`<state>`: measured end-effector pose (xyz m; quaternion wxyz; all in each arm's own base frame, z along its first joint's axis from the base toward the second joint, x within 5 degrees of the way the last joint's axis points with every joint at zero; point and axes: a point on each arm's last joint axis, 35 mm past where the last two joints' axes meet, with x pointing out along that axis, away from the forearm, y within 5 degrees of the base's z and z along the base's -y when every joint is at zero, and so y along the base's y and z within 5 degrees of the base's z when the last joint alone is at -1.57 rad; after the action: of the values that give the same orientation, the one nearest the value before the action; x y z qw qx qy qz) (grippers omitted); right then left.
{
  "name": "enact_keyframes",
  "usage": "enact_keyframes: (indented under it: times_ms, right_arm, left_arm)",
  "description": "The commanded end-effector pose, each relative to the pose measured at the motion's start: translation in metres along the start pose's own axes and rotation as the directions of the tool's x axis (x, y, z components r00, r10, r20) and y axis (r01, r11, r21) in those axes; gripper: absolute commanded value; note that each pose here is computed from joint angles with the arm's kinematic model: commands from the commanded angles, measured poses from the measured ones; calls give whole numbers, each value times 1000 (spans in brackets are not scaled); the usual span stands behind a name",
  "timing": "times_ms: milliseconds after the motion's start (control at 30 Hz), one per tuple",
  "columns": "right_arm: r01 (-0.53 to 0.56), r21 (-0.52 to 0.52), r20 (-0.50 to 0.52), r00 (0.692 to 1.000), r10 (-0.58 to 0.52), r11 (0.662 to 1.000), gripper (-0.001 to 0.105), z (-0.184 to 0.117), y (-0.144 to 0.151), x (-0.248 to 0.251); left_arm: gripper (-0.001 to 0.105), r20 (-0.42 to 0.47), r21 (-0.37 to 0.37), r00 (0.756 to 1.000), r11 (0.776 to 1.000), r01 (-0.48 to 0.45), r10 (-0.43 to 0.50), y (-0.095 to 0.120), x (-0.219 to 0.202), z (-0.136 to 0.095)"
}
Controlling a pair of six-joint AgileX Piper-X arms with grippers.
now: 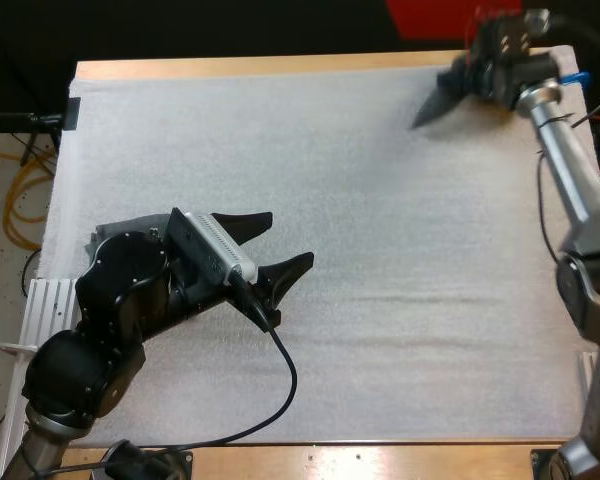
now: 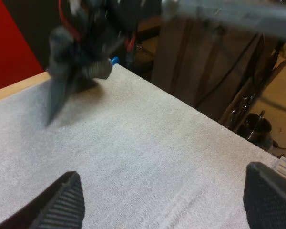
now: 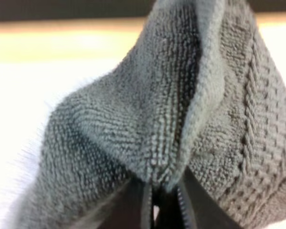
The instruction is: Pick towel from pile fold and stack
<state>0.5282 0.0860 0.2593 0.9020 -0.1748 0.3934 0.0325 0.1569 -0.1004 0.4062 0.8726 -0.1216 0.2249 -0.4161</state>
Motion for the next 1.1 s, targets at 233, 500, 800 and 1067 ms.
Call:
enact_keyframes:
  times_ms: [233,500,800,1067]
  right_arm:
    - [-76,-75,229,969,91,994,0,46,-12,-157]
    - [-203,-152,116,968,221,967,0,22,-6,-252]
    - [-298,-188,30,951,309,936,0,-29,22,-310]
    - [-394,-141,-110,918,381,908,0,-106,58,-323]
  left_arm:
    - [68,24,34,1000,999,-1,0,-2,-1,4]
    - [68,122,38,986,992,-122,117,1,-23,9]
    - [68,73,-9,973,976,-220,220,2,-55,-6]
    - [68,-13,-29,977,976,-215,214,-2,-64,-20]
